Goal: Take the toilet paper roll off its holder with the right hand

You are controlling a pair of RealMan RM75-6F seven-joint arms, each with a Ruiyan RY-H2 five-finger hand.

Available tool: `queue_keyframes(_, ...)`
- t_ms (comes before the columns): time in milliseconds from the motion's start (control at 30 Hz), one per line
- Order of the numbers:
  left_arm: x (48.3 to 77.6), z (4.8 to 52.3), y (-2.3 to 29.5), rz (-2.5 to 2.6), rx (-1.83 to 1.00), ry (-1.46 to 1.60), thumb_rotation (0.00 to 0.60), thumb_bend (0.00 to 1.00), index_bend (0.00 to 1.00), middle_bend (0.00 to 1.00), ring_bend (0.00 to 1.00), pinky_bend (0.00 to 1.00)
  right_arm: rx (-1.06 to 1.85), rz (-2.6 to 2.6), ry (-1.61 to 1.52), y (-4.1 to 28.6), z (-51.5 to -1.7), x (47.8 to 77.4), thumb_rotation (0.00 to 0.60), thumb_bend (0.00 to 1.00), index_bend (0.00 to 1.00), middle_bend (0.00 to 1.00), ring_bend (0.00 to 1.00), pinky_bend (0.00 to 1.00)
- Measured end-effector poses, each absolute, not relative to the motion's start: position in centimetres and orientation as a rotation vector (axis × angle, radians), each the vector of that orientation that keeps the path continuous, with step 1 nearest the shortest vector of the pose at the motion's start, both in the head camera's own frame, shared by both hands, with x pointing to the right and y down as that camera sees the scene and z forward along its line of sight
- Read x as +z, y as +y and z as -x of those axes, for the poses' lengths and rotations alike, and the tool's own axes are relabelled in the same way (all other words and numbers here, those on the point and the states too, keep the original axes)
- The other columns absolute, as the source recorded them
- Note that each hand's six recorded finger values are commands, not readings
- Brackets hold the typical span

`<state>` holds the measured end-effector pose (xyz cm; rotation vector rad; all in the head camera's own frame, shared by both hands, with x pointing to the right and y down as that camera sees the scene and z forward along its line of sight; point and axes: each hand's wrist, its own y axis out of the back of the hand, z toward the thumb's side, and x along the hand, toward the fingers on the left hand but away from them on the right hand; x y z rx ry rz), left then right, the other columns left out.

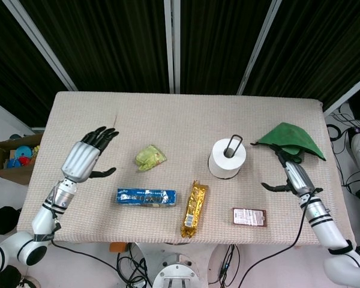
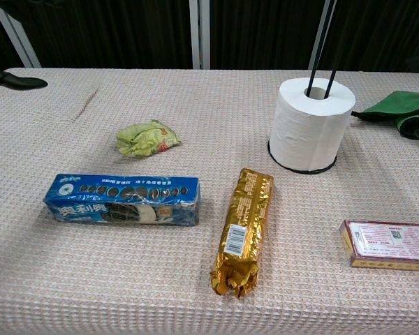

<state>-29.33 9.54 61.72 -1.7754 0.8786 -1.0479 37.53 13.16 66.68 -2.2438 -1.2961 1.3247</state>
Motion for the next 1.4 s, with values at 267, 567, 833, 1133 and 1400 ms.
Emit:
queue_keyframes(267, 61.9, 32.0, 10.4, 1.743, -1.1, 0.888, 0.497, 0.17, 0.11, 0.11, 0.1, 0.23, 1.27, 2.402, -1.373, 11.7, -35.0, 69.8, 0.6, 0.07, 0.0, 0.0, 0.0, 0.0)
queue_keyframes(567, 62.1, 33.3, 10.7, 1.726, -1.106, 0.894, 0.491, 0.17, 0.11, 0.11, 0.1, 0.23, 1.21, 2.504, -1.337, 10.7, -31.3, 71.4, 0.6, 0.07, 0.0, 0.0, 0.0, 0.0)
queue_keyframes(833, 61.8, 33.9, 10.9, 1.724, -1.089, 0.916, 0.492, 0.17, 0.11, 0.11, 0.1, 0.23, 1.203, 2.485, -1.308, 10.4, -29.8, 72.4, 0.6, 0.1, 0.0, 0.0, 0.0, 0.0)
queue_keyframes(1133, 62.1, 33.9, 11.1, 1.736, -1.097, 0.916, 0.494, 0.17, 0.11, 0.11, 0.1, 0.23, 1.212, 2.46, -1.37, 9.9, -29.7, 72.7, 0.6, 0.19, 0.19, 0.26, 0.23, 0.29)
queue_keyframes(1400, 62.0, 33.8, 11.0, 1.735, -1.095, 0.913, 0.491, 0.17, 0.11, 0.11, 0.1, 0.23, 1.186, 2.459, -1.416, 9.4, -29.5, 72.4, 0.6, 0.26, 0.31, 0.32, 0.31, 0.37)
